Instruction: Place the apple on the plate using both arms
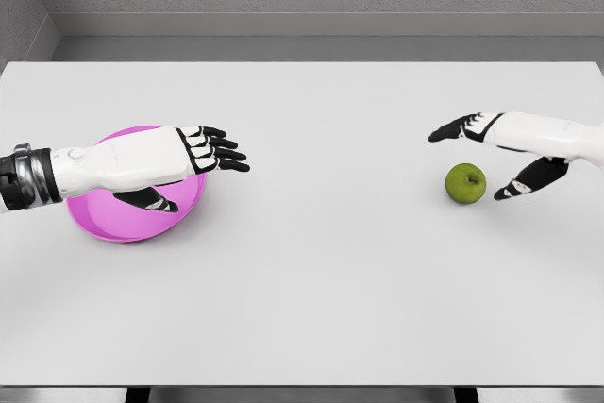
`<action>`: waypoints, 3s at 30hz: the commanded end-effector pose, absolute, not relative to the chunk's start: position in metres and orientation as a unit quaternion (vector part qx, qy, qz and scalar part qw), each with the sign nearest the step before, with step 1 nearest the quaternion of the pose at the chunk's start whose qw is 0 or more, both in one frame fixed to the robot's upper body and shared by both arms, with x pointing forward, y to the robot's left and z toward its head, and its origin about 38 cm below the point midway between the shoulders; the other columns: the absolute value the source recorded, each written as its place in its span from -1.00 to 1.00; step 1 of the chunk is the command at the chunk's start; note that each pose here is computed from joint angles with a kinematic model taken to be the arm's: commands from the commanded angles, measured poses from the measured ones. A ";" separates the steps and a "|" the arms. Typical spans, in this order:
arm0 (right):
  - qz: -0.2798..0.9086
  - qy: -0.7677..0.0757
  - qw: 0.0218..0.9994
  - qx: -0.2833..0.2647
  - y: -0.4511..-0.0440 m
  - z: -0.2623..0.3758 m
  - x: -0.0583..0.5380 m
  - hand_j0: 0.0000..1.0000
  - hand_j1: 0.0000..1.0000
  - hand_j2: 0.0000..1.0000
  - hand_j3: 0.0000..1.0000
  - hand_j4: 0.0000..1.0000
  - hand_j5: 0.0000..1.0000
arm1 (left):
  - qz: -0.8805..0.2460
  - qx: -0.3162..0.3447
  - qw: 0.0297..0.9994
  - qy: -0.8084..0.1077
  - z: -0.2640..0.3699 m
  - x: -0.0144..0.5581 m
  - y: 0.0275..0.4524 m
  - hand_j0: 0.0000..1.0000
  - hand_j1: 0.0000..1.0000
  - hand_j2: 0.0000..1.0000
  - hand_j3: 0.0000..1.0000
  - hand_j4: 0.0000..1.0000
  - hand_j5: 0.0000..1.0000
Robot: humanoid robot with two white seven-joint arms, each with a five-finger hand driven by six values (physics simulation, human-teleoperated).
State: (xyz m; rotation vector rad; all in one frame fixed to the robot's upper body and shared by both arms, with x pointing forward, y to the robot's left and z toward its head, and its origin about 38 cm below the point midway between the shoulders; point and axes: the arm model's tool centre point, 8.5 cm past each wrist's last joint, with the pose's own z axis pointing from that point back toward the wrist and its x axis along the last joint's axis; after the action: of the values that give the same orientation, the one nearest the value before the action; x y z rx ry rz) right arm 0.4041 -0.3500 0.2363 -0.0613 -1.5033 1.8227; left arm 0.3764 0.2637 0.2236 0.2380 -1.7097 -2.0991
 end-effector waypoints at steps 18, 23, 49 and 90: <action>0.705 -0.541 0.460 -0.006 -0.381 0.184 0.405 1.00 1.00 1.00 1.00 1.00 1.00 | -0.753 0.086 0.214 -0.616 0.224 0.377 0.265 1.00 1.00 1.00 1.00 1.00 1.00; 0.701 -0.535 0.472 -0.009 -0.384 0.173 0.412 1.00 1.00 1.00 1.00 1.00 1.00 | -0.753 0.086 0.214 -0.616 0.224 0.377 0.265 1.00 1.00 1.00 1.00 1.00 1.00; 0.701 -0.519 0.488 -0.017 -0.370 0.148 0.443 1.00 1.00 1.00 1.00 1.00 1.00 | -0.753 0.086 0.214 -0.616 0.224 0.378 0.265 1.00 1.00 1.00 1.00 1.00 1.00; 0.644 -0.669 0.342 0.146 -0.185 0.206 0.461 0.21 0.21 0.21 0.21 0.21 0.21 | -0.756 0.087 0.214 -0.613 0.224 0.378 0.266 1.00 1.00 1.00 1.00 1.00 1.00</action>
State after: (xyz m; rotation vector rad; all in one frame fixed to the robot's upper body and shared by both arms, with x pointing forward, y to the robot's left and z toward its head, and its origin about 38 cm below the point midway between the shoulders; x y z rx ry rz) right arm 0.4524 -0.1730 0.2114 0.4100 -1.7602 1.7166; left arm 0.3779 0.2654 0.2235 0.2431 -1.6975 -2.1037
